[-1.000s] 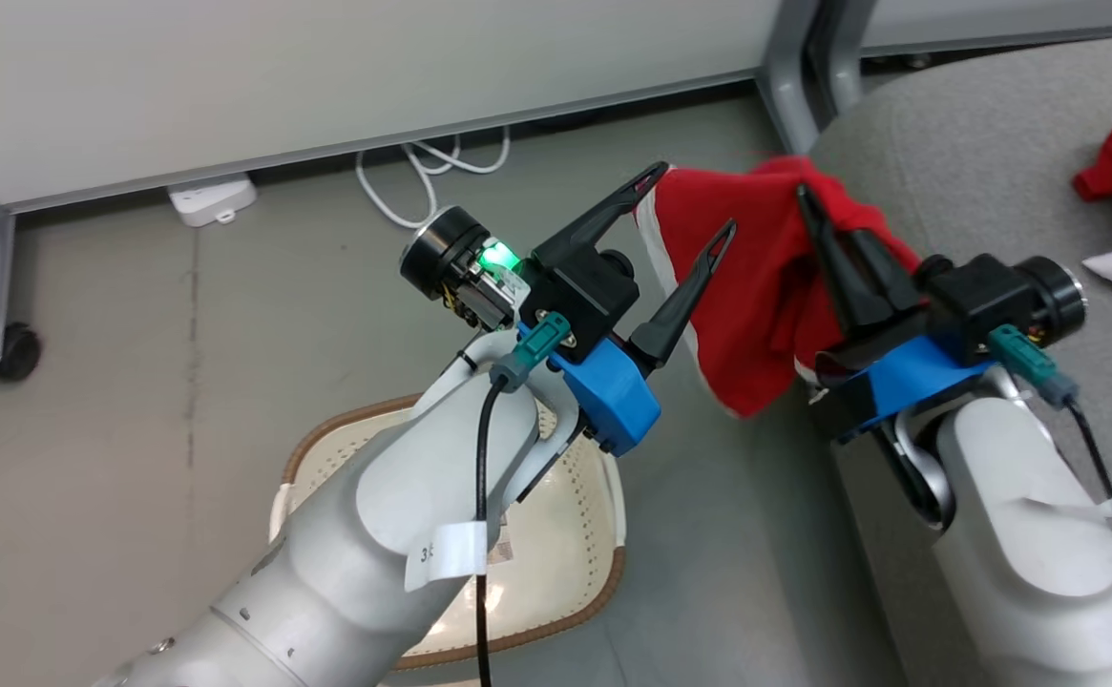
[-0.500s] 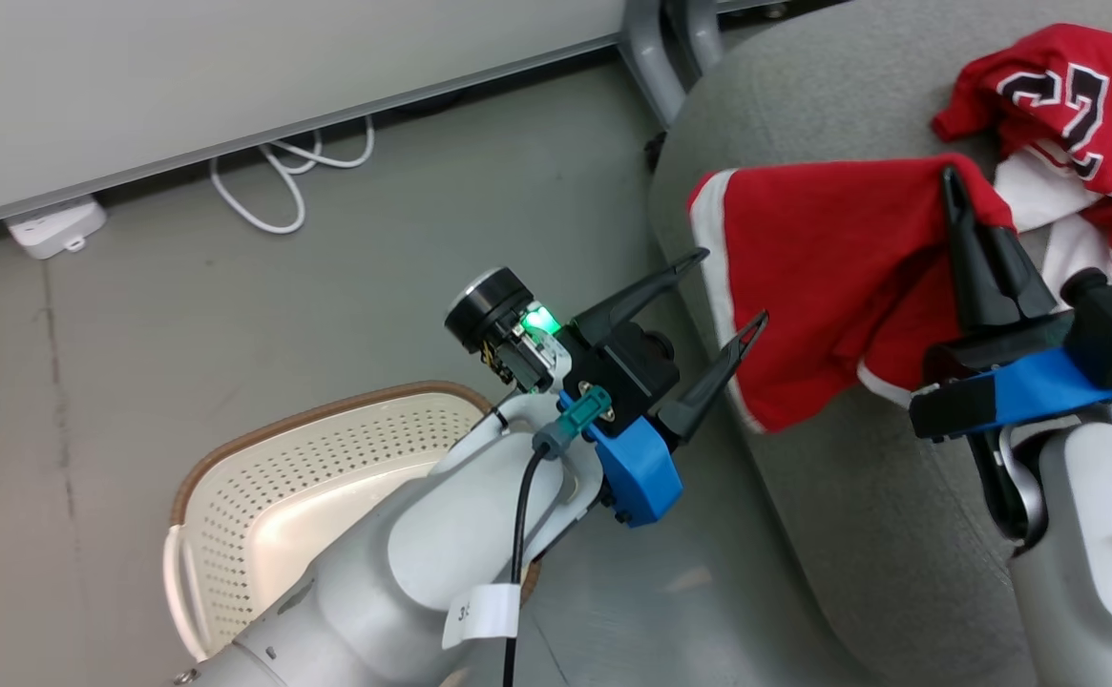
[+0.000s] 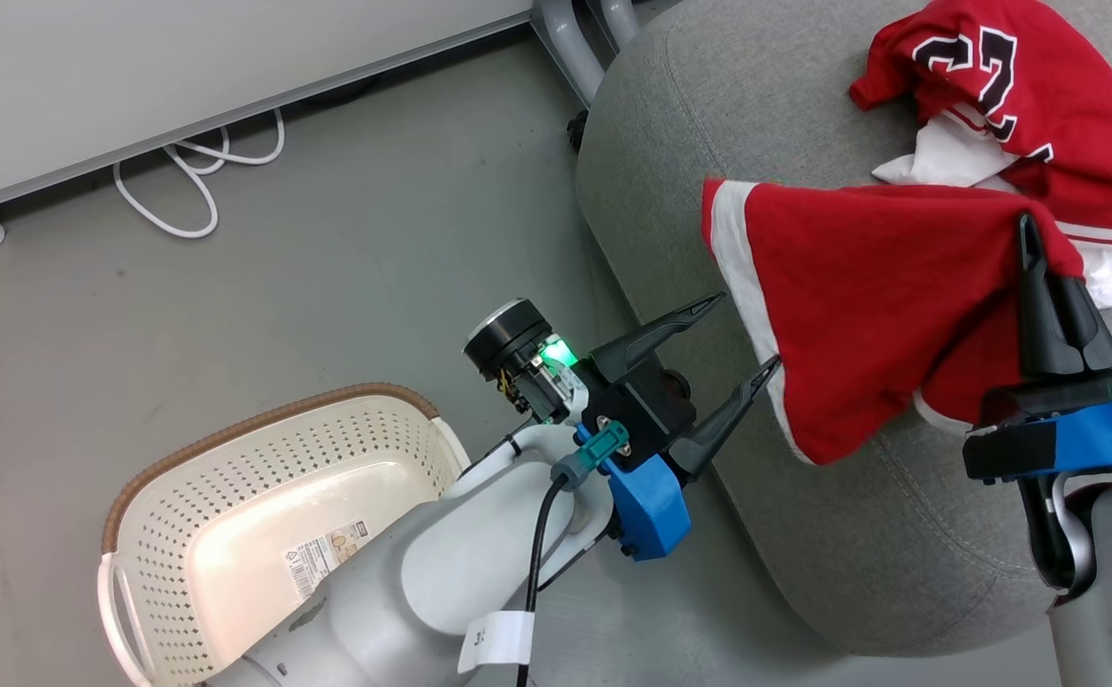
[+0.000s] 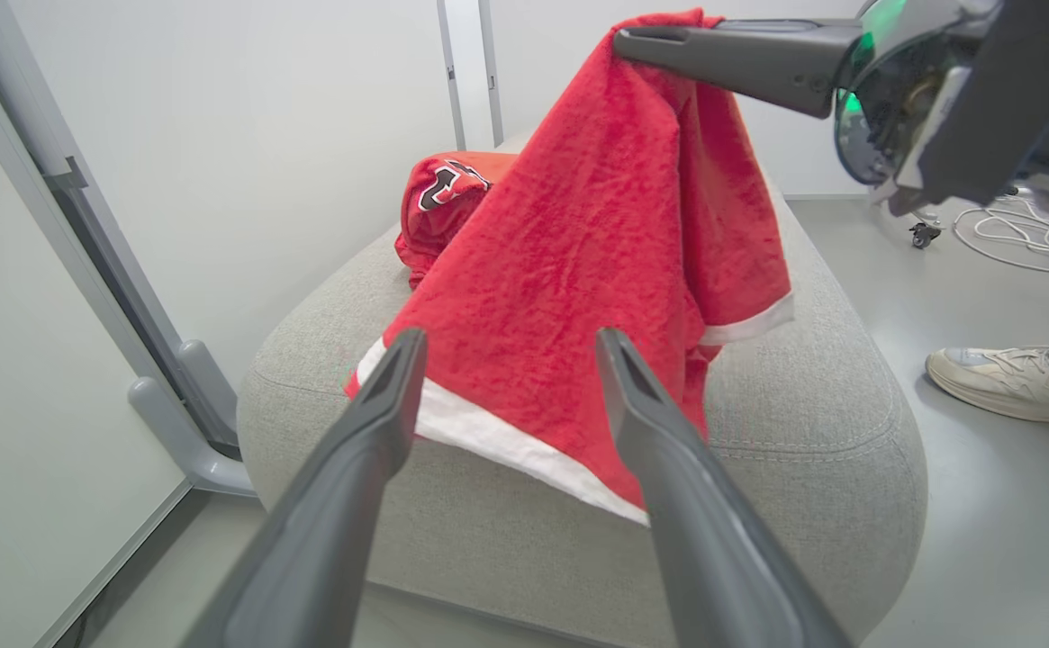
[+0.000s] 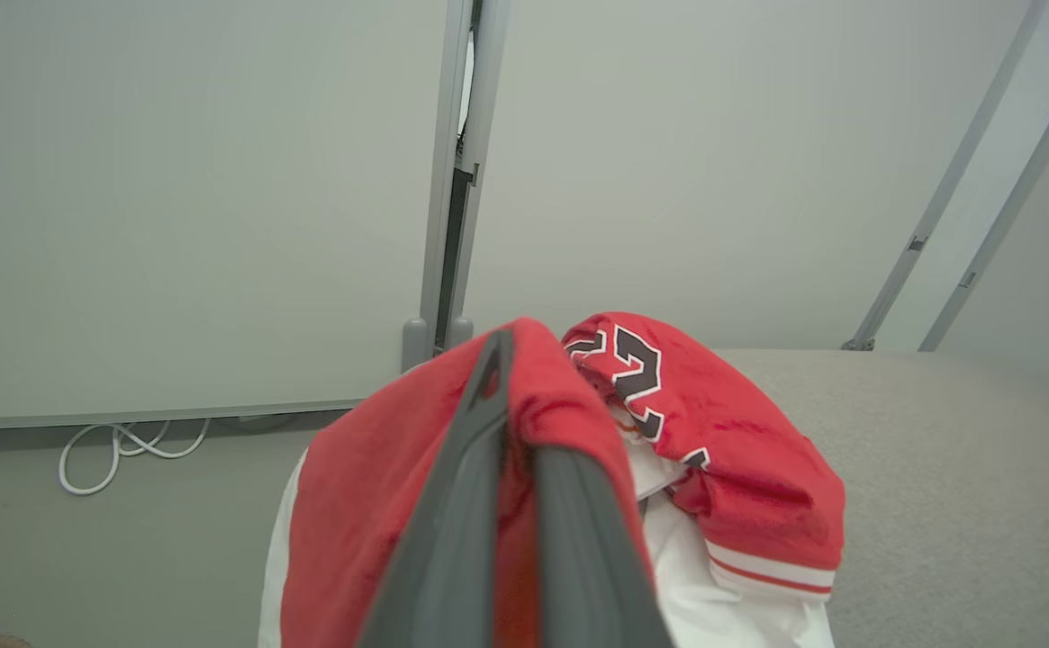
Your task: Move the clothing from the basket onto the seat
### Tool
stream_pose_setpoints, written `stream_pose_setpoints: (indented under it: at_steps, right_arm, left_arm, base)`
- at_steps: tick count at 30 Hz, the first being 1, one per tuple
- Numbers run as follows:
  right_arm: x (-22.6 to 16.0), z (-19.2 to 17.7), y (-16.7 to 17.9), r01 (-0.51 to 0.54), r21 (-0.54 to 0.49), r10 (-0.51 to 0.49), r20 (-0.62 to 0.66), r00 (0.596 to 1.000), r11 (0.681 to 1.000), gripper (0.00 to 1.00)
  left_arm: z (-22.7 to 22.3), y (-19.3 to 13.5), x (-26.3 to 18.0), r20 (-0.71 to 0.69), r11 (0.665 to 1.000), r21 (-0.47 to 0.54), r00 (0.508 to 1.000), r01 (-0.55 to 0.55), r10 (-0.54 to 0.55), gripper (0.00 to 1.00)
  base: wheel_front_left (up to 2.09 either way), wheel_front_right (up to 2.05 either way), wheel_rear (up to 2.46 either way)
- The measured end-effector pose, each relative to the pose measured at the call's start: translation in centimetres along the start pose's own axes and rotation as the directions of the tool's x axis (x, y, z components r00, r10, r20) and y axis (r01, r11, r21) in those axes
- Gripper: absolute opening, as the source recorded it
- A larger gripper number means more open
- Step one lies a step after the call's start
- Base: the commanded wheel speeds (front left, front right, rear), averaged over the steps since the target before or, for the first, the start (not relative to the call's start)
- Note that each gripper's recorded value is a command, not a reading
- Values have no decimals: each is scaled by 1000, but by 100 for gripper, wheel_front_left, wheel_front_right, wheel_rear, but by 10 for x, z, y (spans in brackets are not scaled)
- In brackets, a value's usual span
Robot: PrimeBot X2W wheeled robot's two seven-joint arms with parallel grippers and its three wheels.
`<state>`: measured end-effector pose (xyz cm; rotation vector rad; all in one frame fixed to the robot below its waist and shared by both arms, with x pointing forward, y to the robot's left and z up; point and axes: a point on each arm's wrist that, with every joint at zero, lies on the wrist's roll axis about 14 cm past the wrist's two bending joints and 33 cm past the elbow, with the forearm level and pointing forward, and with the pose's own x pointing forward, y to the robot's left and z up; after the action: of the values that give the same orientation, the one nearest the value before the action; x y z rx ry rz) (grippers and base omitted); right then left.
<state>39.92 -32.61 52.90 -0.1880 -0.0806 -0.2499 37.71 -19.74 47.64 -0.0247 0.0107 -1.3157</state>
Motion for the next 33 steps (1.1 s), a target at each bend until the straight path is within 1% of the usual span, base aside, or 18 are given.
stream_pose_setpoints:
  at_steps: [4, 6, 10, 13, 16, 19, 23, 26, 28, 31, 33]
  right_arm:
    - [1, 3, -4, 10, -6, -10, 11, 1000, 1000, 0]
    - [7, 11, -5, 9, -17, -8, 36, 999, 1000, 0]
    - [34, 50, -7, -9, -68, 19, 151, 988, 998, 0]
    - [55, 78, -8, -24, -128, 53, 227, 973, 992, 0]
    - [78, 107, -15, -10, -187, 67, 299, 952, 982, 0]
    - [100, 133, -32, 38, -245, 55, 360, 932, 969, 0]
    - [124, 159, -70, 151, -295, -13, 422, 906, 943, 0]
    - [139, 161, -94, 212, -345, -49, 425, 904, 914, 0]
    - [148, 153, -109, 240, -374, -77, 402, 912, 896, 0]
    - [161, 126, -126, 261, -409, -120, 341, 933, 874, 0]
    - [167, 100, -132, 263, -421, -149, 285, 947, 868, 0]
  left_arm:
    - [1, 1, 1, 6, 1000, -9, 1000, -3, 4, 100]
    - [0, 2, 1, 6, 1000, -13, 1000, -8, 8, 100]
    - [-1, 11, 2, 14, 999, -19, 1000, -26, 27, 100]
    - [-3, 18, 4, 22, 999, -22, 999, -36, 36, 100]
    - [-9, 28, 5, 24, 999, -27, 999, -46, 47, 100]
    - [-18, 40, 5, 20, 998, -31, 998, -61, 61, 100]
    - [-31, 58, 7, 20, 997, -32, 997, -73, 74, 100]
    - [-45, 75, 7, 12, 996, -32, 996, -89, 89, 100]
    - [-56, 85, 7, 7, 994, -38, 995, -100, 100, 100]
    - [-73, 98, 6, -3, 993, -45, 994, -112, 112, 100]
    - [-85, 105, 5, -12, 991, -53, 993, -119, 119, 100]
  base:
    - [0, 0, 0]
    - [0, 0, 0]
    - [0, 0, 0]
    - [0, 0, 0]
    - [0, 0, 0]
    - [0, 0, 0]
    - [0, 0, 0]
    - [0, 0, 0]
    - [0, 0, 0]
    - [0, 0, 0]
    - [0, 0, 0]
